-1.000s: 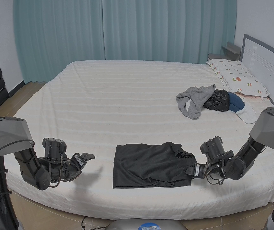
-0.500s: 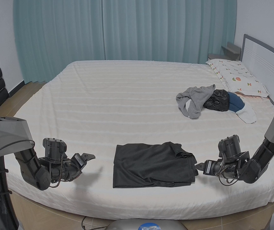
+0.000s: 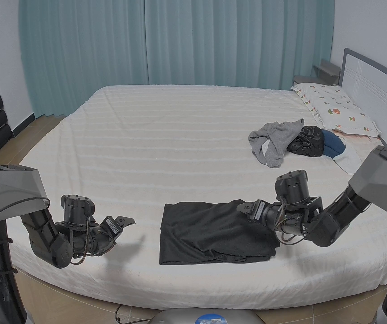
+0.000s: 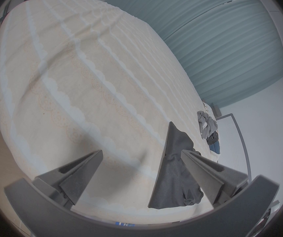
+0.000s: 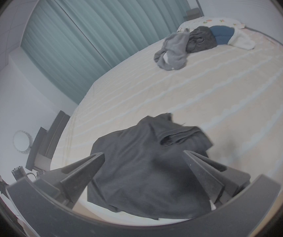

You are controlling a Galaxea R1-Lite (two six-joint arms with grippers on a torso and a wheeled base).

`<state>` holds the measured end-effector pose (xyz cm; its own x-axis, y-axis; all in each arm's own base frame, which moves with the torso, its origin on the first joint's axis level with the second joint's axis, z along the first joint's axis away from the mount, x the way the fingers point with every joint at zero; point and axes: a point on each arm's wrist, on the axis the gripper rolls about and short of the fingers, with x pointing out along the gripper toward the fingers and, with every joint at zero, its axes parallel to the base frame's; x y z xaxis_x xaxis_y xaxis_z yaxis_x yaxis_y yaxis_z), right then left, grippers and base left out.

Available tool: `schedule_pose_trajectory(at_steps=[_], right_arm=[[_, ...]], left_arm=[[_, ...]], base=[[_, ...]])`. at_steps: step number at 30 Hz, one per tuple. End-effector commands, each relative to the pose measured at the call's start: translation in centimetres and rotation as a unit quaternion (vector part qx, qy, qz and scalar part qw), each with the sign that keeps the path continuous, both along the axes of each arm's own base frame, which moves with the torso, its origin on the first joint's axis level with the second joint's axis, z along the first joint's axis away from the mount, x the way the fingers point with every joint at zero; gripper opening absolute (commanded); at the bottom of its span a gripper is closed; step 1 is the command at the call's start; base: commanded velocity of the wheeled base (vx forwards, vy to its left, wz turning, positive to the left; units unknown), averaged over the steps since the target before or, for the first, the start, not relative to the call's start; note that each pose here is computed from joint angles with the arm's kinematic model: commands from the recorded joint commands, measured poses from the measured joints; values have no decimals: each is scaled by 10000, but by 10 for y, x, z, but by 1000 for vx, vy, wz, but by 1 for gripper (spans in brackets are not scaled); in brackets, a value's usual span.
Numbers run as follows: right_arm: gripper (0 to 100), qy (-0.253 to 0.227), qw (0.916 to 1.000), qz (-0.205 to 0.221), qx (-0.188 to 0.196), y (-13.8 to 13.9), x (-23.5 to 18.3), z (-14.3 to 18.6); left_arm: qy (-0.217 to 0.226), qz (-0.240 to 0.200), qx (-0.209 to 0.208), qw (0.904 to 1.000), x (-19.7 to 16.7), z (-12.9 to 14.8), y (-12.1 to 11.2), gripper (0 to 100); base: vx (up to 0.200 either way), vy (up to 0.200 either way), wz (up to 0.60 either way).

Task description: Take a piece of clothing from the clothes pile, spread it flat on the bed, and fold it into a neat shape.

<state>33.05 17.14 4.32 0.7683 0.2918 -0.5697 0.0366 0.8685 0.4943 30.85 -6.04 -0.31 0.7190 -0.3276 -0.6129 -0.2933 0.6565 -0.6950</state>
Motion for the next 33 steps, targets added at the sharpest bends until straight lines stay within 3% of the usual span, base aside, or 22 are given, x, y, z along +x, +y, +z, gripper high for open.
schedule_pose_trajectory(at_steps=[1, 4, 12, 20, 25, 33], right_arm=[[100, 241, 9993, 221, 197, 33, 19, -27], [100, 405, 9980, 339, 355, 41, 23, -34], [100, 598, 9975, 233, 289, 44, 45, -43], [100, 432, 9977, -455, 273, 10, 91, -49], [100, 31, 9947, -973, 330, -18, 119, -44], [100, 64, 9916, -1251, 325, -38, 125, -49]], left_arm=[[7, 8, 5, 10000, 0, 0, 1, 100], [7, 0, 5, 10000, 0, -1, 0, 100], [12, -5, 12, 10000, 0, -1, 0, 100], [12, -5, 12, 10000, 0, -1, 0, 100], [12, -5, 12, 10000, 0, -1, 0, 100], [5, -11, 5, 10000, 0, -1, 0, 100]], base=[[0, 0, 0], [0, 0, 0], [0, 0, 0], [0, 0, 0], [0, 0, 0], [0, 0, 0]])
